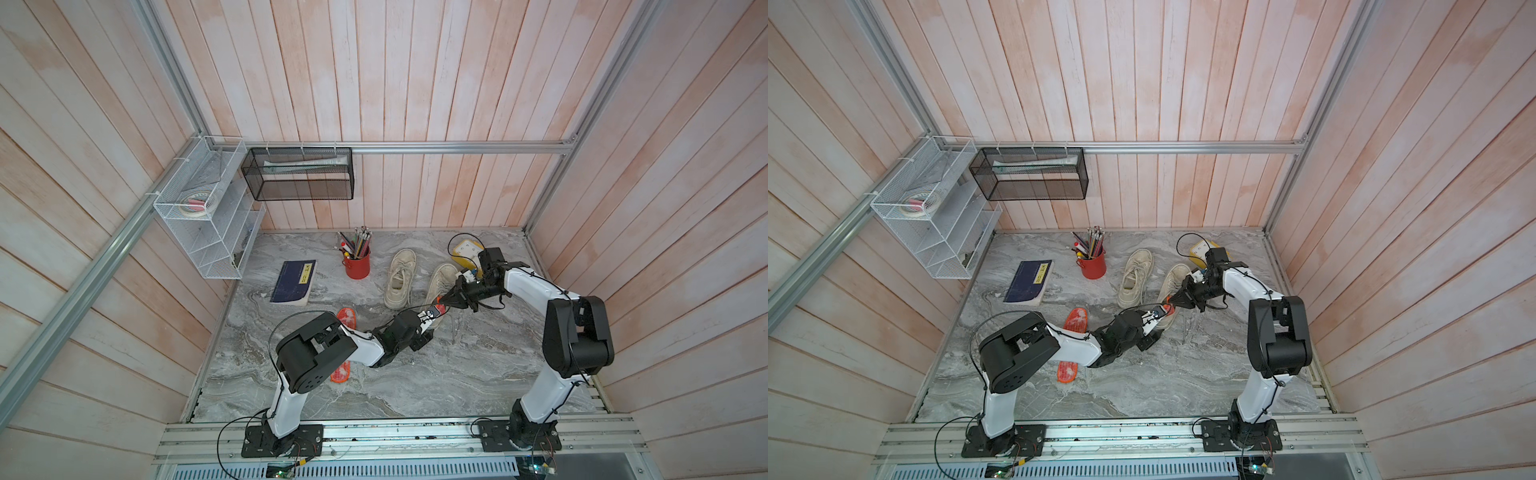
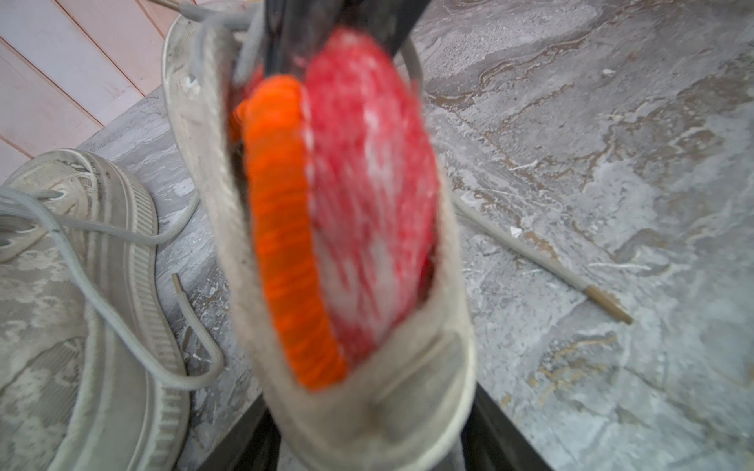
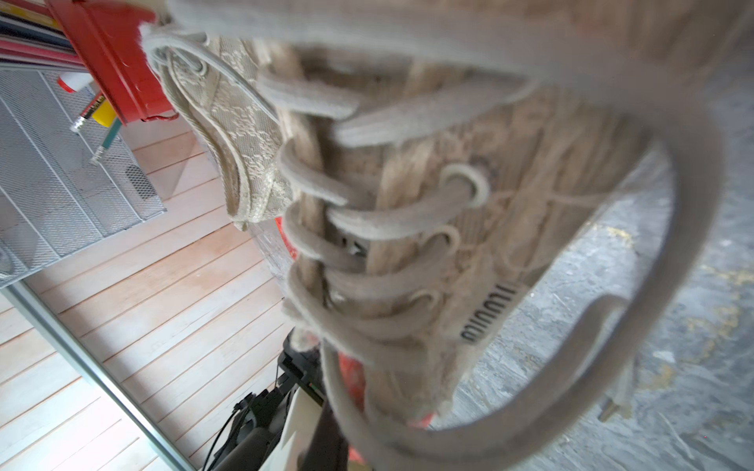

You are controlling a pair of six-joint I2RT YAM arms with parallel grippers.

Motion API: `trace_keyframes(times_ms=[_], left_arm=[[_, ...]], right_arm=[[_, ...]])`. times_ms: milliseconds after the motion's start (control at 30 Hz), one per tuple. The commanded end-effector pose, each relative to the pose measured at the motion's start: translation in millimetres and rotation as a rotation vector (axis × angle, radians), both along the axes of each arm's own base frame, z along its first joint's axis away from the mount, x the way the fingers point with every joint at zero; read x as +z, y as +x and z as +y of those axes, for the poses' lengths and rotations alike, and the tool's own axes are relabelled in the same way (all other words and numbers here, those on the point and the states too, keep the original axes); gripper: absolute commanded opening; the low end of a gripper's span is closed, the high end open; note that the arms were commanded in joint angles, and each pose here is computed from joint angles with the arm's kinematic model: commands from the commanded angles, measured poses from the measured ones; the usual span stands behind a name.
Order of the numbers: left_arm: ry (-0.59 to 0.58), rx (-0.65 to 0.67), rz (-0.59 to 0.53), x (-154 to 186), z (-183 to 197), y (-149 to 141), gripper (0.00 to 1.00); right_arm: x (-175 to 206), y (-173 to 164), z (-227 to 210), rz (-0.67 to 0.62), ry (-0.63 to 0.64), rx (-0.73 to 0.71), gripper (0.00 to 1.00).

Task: Remove the insole from the shoe

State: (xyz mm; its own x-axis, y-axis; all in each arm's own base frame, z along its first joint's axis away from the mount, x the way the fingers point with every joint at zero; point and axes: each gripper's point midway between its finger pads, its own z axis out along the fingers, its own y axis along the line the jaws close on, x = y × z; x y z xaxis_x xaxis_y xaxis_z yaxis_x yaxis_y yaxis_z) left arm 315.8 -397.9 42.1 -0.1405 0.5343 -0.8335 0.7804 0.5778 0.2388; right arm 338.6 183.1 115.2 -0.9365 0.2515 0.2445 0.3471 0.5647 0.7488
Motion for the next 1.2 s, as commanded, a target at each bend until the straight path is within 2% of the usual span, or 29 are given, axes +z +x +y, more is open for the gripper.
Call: trace_keyframes(times_ms=[0, 100, 233, 300, 400, 533, 700, 867, 1033, 1167], left_arm=[[0.115, 0.01, -0.003, -24.4, 21.5, -2.8, 0.46], [0.127, 0.009, -0.008, -26.7, 24.1, -3.5, 0.45], [0.109, 0.006, -0.004, -22.6, 22.4, -4.5, 0.46], [0.078, 0.007, -0.02, -9.6, 20.0, -3.3, 0.53], [0.0, -0.013, -0.028, 17.9, 16.0, -8.7, 0.73], [-0.135, -0.041, -0.004, 59.9, 17.2, -24.7, 0.82], [-0.307, -0.049, 0.058, 113.1, 27.9, -44.1, 0.78], [-0.508, -0.019, 0.277, 141.6, 34.1, -37.8, 0.64], [-0.573, -0.039, 0.455, 148.3, 22.8, -26.1, 0.55], [-0.531, -0.038, 0.556, 130.7, 12.9, -19.8, 0.53]], right_arm=[[26.6, -7.1, 13.7, 0.057, 0.167, 0.005, 0.0], [29.3, -7.9, 5.0, 0.09, 0.164, -0.022, 0.0], [10.7, -12.9, -4.5, 0.122, 0.054, 0.005, 0.0], [-3.1, -14.7, -6.7, 0.139, 0.013, 0.003, 0.0], [-15.3, -10.7, -7.1, 0.137, -0.015, -0.025, 0.0], [-25.9, -3.2, -6.9, 0.129, -0.042, -0.05, 0.0], [-27.7, 4.9, -3.9, 0.104, -0.063, -0.052, 0.0], [-27.7, 5.7, -0.6, 0.095, -0.052, -0.053, 0.0], [-29.2, 2.4, 1.4, 0.094, -0.049, -0.049, 0.0], [-28.4, 1.8, 2.4, 0.088, -0.043, -0.049, 0.0]])
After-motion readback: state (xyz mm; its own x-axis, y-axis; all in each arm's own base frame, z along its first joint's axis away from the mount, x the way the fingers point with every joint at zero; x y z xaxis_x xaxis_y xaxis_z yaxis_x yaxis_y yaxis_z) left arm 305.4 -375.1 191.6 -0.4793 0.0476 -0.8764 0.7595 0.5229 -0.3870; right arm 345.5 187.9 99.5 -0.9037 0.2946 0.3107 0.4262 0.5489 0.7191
